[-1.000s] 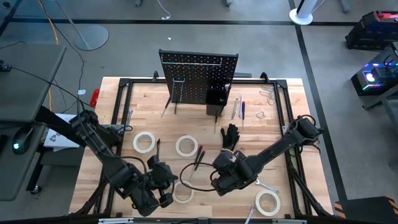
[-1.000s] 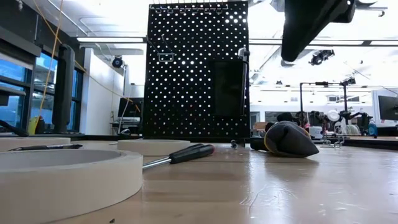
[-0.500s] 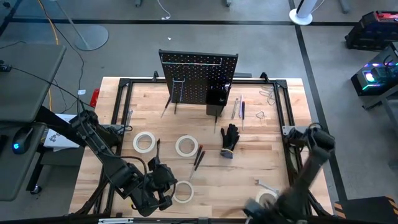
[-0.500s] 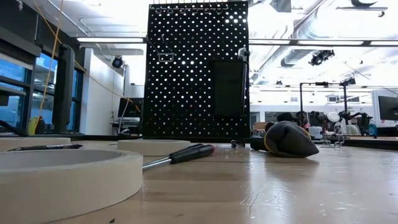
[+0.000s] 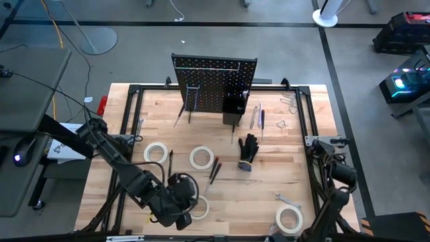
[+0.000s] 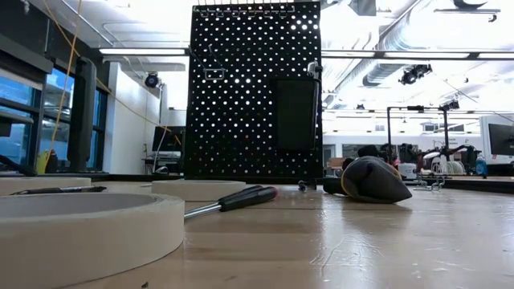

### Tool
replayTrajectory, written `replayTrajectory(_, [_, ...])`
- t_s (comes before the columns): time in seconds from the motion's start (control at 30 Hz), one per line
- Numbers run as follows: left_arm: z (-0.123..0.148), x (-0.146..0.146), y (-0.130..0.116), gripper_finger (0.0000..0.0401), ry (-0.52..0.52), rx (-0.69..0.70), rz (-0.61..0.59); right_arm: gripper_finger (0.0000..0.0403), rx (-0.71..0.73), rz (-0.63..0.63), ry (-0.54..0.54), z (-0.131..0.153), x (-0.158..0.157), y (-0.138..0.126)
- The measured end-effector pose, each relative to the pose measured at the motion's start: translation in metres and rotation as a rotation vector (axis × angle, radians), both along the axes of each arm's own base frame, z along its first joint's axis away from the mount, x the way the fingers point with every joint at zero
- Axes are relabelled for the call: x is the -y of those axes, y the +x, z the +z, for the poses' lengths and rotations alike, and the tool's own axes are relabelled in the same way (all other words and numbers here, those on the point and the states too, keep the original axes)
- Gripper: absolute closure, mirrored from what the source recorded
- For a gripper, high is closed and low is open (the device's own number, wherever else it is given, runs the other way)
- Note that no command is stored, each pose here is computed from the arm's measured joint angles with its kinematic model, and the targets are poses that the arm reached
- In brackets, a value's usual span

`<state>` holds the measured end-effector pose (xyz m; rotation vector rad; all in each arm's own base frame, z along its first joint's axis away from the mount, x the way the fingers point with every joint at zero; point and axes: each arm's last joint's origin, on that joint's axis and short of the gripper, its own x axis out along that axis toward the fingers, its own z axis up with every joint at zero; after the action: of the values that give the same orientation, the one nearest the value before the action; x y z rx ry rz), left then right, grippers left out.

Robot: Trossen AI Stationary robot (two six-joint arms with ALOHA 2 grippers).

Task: Hang tools onto peg board
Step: Hang the 12 mm tool onto the pegboard on the top left

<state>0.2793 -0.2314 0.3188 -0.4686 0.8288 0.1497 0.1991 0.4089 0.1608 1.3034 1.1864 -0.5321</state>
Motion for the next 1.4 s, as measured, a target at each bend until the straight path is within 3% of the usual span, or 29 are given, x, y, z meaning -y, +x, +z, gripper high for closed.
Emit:
replayTrajectory(0.17, [0.002,0.000,0.005,0.0401,-0.064,0.011,-0.016,0.0136,-0.040,-0.041,-0.039,0.000,0.007,0.002])
replayTrajectory(0.57, [0.004,0.001,0.009,0.0401,-0.147,-0.004,-0.040,0.0135,-0.080,-0.158,0.023,0.000,0.031,0.049])
replayTrajectory(0.73, [0.004,0.001,0.008,0.0401,-0.140,-0.010,-0.074,0.0137,-0.165,-0.105,0.015,0.004,0.028,0.036])
replayTrajectory(0.9, [0.004,0.003,0.007,0.0401,-0.102,-0.003,-0.120,0.0137,-0.258,-0.081,-0.041,0.042,0.022,0.016])
replayTrajectory(1.0, [0.004,0.002,0.008,0.0401,-0.068,0.006,-0.145,0.0137,-0.266,-0.105,-0.077,0.054,0.025,0.017])
replayTrajectory(1.13, [0.004,-0.004,0.012,0.0401,-0.046,0.012,-0.145,0.0137,-0.300,-0.147,-0.124,0.032,0.040,0.026])
replayTrajectory(1.2, [0.004,-0.006,0.014,0.0401,-0.053,0.011,-0.128,0.0137,-0.298,-0.157,-0.096,0.021,0.043,0.029])
replayTrajectory(1.4, [0.004,-0.010,0.017,0.0401,-0.066,0.009,-0.105,0.0137,-0.256,-0.140,-0.051,0.027,0.051,0.017])
